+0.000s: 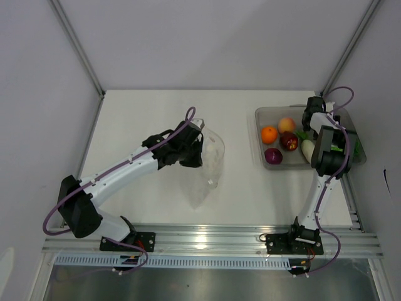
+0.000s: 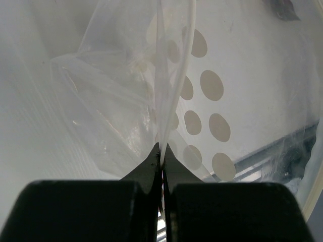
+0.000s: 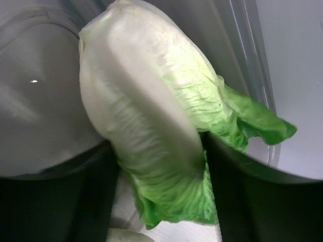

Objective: Place the food in the zip-top bag and seal the zipper
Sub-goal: Pick up the fake vegetable from the bin.

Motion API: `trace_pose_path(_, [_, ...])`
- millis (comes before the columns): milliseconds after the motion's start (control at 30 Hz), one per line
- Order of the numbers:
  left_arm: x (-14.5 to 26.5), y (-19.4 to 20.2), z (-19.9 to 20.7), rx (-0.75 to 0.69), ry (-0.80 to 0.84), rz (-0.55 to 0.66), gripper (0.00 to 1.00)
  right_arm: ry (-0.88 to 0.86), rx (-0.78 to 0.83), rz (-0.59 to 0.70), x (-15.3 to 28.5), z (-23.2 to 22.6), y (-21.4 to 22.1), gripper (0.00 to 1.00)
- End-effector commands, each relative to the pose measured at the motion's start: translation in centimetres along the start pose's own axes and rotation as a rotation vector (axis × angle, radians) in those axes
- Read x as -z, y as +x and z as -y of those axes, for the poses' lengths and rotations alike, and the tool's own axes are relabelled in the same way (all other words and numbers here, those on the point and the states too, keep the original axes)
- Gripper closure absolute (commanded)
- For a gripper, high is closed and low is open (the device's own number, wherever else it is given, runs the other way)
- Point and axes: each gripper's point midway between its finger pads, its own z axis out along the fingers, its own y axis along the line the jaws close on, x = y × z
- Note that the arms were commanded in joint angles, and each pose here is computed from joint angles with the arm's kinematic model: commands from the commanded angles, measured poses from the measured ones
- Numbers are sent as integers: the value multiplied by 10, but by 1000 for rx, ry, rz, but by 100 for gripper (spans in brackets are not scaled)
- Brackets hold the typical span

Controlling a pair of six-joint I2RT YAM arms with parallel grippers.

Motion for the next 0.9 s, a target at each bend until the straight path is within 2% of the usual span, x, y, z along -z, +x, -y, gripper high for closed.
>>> trace_pose_path(0, [7,-15,5,-10,20,46,99,14,-90,18,5,10,-14,42])
trace_pose_path(67, [7,-14,5,-10,18,47,100,5,-102,28,12,12,-19,48])
trace_pose_path(100, [7,-16,4,-9,16,50,99,2,-102,31,13,12,-20,55])
trace_pose_path(167, [8,-16,4,-11,16,52,99,-5,-106,37,19,15,-24,64])
trace_pose_path(200, [9,-17,3,-10,16,55,99,-10,-116,38,21,15,-26,72])
trace_pose_path(267, [10,-18,2,-6,18,57,99,-20,-126,43,27,20,-29,79])
trace_pose_path(300, [10,-18,2,-7,20,58,99,-18,-135,44,29,22,-30,86])
trace_pose_path(433, [13,-21,0,-14,17,67,99,-25,-166,62,44,36,-39,99])
trace_pose_path(633, [16,-21,2,-23,29,61,99,-80,-215,139,95,56,-62,100])
trace_pose_path(867, [11,-23,8,-52,54,32,99,-352,-255,215,190,48,-76,100])
